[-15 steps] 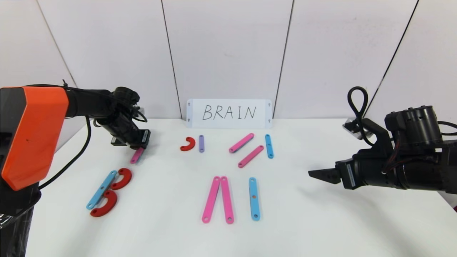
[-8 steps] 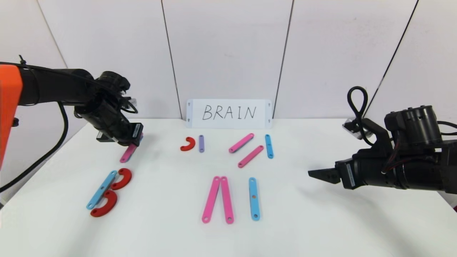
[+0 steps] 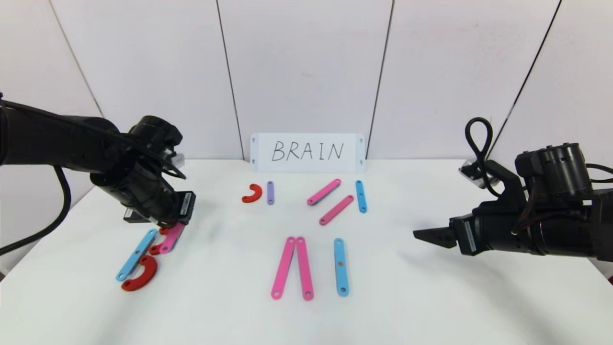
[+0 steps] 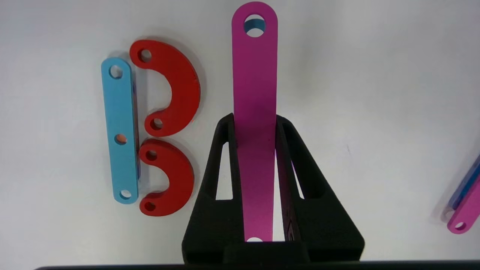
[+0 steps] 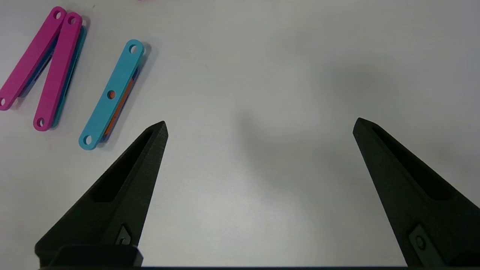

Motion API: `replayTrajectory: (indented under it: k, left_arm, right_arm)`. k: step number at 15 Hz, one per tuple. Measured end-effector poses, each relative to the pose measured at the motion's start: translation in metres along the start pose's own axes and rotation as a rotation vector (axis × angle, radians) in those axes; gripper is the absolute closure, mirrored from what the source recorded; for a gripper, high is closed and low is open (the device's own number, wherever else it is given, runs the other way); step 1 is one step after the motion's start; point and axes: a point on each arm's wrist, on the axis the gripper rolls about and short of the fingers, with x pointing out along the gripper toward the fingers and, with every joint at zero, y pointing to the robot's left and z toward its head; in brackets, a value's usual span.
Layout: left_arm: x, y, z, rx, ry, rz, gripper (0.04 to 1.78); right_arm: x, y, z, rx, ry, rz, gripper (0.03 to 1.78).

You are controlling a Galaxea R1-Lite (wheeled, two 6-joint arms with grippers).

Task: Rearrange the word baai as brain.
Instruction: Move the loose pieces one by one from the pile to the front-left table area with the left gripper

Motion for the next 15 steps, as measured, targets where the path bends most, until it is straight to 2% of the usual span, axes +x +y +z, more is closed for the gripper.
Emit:
replayTrajectory:
  k: [4,7,11,15]
  left_arm:
    - [0.015,-0.020,-0.035,0.048,0.009,0.011,1.52]
    - [0.025,-0.033,-0.050,0.088,0.014,-0.011,1.52]
    - [0.034,-0.038,-0.051,0.097,0.014,-0.013,1.52]
    - [0.036,-0.037,-0.051,0.096,0.011,0.023,1.51]
  right_arm:
    - [0.000,0.000,-0.001,0.000,0.003,0.001,0.08]
    - [0.000,0.000,-0.002,0.000,0.005,0.002,0.08]
    - [0.000,0.000,-0.002,0.000,0.008,0.003,0.08]
    - [0.001,0.001,-0.003,-0.001,0.009,0.003,0.08]
